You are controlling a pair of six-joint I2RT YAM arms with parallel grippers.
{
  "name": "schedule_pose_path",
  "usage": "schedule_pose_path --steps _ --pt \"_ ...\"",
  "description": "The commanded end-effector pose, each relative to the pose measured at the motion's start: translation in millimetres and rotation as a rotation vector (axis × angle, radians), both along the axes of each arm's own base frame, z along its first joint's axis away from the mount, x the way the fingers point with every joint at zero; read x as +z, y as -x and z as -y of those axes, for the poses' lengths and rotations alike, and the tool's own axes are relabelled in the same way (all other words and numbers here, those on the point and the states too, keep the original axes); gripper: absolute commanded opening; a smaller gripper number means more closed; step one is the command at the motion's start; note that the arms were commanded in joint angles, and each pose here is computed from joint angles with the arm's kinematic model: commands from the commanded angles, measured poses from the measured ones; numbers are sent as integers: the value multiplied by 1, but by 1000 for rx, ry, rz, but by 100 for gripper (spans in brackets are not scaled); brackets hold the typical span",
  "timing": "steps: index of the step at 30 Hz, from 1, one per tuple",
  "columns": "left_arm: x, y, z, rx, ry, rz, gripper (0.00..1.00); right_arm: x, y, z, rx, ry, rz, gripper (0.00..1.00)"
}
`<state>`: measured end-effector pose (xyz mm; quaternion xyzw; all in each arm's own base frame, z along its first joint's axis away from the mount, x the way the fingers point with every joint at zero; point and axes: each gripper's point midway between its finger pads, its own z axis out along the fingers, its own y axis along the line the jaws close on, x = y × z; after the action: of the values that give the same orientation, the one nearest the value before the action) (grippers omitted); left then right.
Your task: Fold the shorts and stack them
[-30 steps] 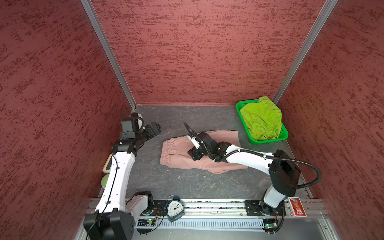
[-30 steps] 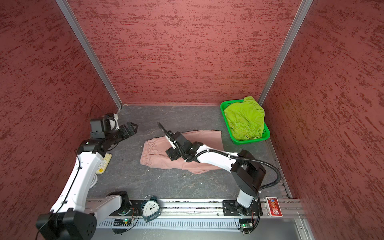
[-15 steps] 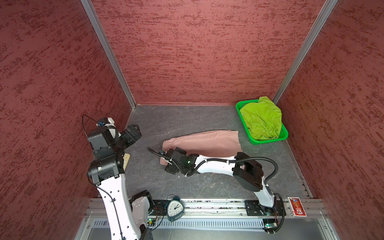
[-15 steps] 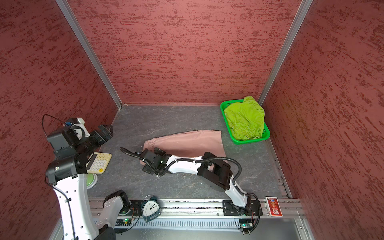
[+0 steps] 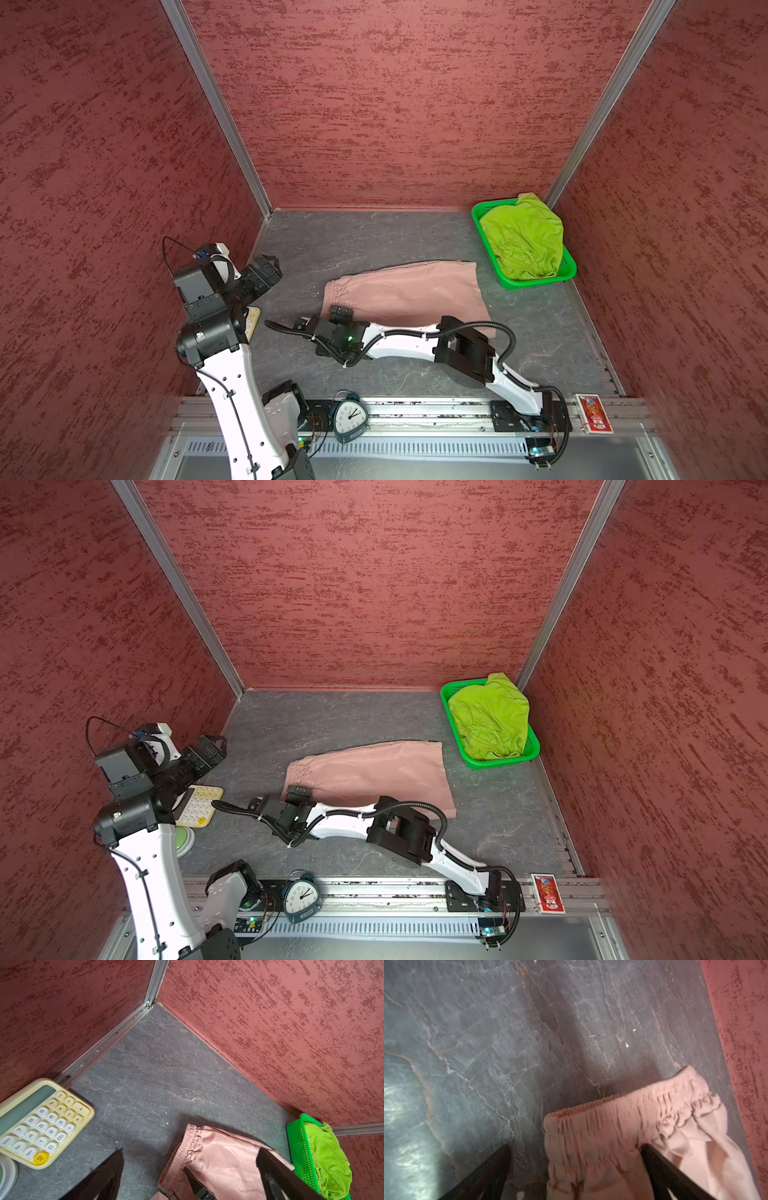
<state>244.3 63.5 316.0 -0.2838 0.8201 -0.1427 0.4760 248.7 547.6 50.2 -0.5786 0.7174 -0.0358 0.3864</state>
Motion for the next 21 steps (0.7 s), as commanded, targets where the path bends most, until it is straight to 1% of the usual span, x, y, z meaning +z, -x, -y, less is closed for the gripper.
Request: schedule_pose_path --steps 1,3,4,6,8,10,13,14,16,17,21 --pt "3 1 0 -4 1 12 99 -17 -7 9 14 116 45 99" --pt "2 -1 -1 -10 11 6 99 -22 -11 11 16 129 54 95" --pt "1 -1 -1 -9 15 3 99 -26 -13 12 15 133 46 91" --pt "0 -1 -2 -6 15 2 99 -29 -17 12 8 122 24 79" --pt "-2 -1 -3 -3 20 -5 99 -30 -16 10 9 91 -8 66" --pt "-4 -2 -4 -3 24 -13 99 -27 -15 5 13 46 -38 48" --pt "-8 -3 -8 8 32 -29 99 -14 -11 -4 11 -53 -76 21" --pt "-11 -4 -11 13 40 -37 99 -8 -8 -6 13 -93 -91 14" --pt "-13 -9 -11 3 70 -39 99 4 -7 -6 7 -182 -122 3" --pt "-13 -12 -10 -10 92 -41 99 11 -7 -4 2 -234 -145 0" --pt "-19 -25 -8 -43 165 -55 99 33 -14 8 -32 -406 -207 0"
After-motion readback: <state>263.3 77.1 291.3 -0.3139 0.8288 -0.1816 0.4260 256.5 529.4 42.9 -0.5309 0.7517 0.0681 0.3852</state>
